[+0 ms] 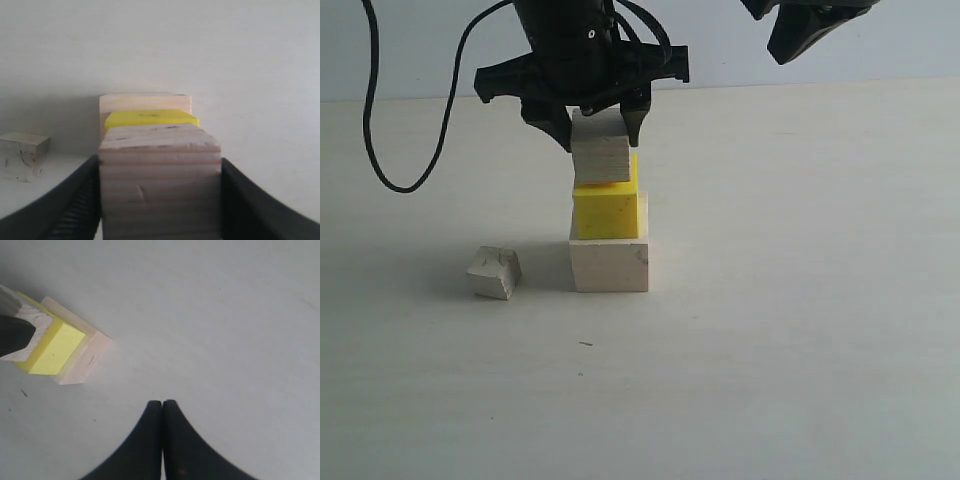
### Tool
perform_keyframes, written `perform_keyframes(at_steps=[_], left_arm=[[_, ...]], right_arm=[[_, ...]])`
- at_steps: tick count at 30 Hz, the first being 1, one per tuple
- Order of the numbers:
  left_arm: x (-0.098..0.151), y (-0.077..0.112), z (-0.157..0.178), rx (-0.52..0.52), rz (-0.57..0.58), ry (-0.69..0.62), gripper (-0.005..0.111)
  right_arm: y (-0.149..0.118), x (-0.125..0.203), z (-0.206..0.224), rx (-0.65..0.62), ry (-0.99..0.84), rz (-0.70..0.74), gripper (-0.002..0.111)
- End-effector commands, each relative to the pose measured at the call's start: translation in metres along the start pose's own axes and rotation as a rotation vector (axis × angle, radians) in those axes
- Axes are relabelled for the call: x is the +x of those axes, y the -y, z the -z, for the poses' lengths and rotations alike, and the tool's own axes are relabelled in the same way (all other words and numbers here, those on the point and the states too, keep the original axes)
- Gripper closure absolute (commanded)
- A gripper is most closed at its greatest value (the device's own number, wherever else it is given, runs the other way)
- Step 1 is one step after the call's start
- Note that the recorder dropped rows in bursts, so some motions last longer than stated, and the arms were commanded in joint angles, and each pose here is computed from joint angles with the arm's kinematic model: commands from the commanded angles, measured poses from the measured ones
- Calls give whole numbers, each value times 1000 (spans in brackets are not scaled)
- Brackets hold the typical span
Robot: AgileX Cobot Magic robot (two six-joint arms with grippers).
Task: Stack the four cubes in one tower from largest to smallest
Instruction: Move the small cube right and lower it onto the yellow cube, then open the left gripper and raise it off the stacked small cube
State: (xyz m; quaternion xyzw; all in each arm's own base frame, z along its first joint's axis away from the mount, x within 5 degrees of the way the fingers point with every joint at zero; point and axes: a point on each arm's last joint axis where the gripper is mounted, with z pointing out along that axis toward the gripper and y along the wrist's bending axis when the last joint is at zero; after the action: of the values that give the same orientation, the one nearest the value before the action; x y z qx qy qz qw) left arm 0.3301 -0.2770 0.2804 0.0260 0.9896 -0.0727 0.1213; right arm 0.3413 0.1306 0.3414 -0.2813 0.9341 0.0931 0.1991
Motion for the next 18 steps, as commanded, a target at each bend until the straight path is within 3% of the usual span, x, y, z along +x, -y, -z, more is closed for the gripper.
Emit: perform_keyframes(at_steps=[1, 3, 5, 8, 10, 12, 18], left_arm=[[-1, 1, 5, 13, 6, 12, 107], [-1, 1, 5, 13, 4, 13, 105], [-1, 2, 5, 18, 6, 9, 92], [-1, 2, 5, 18, 6, 9, 63], [-1, 2, 5, 20, 7, 7, 51], [0, 3, 5, 29, 11, 0, 45], [1, 4, 5, 42, 17, -10, 42]], right_arm=[[0, 0, 1, -14, 13, 3, 108], [0, 0, 1, -14, 13, 3, 108], [0, 1, 1, -14, 13, 5, 108], [0, 1, 1, -14, 13, 5, 108], [0, 1, 1, -14, 13, 5, 108], [0, 1, 1, -14, 13, 12, 108], [0, 1, 1, -14, 13, 12, 108]])
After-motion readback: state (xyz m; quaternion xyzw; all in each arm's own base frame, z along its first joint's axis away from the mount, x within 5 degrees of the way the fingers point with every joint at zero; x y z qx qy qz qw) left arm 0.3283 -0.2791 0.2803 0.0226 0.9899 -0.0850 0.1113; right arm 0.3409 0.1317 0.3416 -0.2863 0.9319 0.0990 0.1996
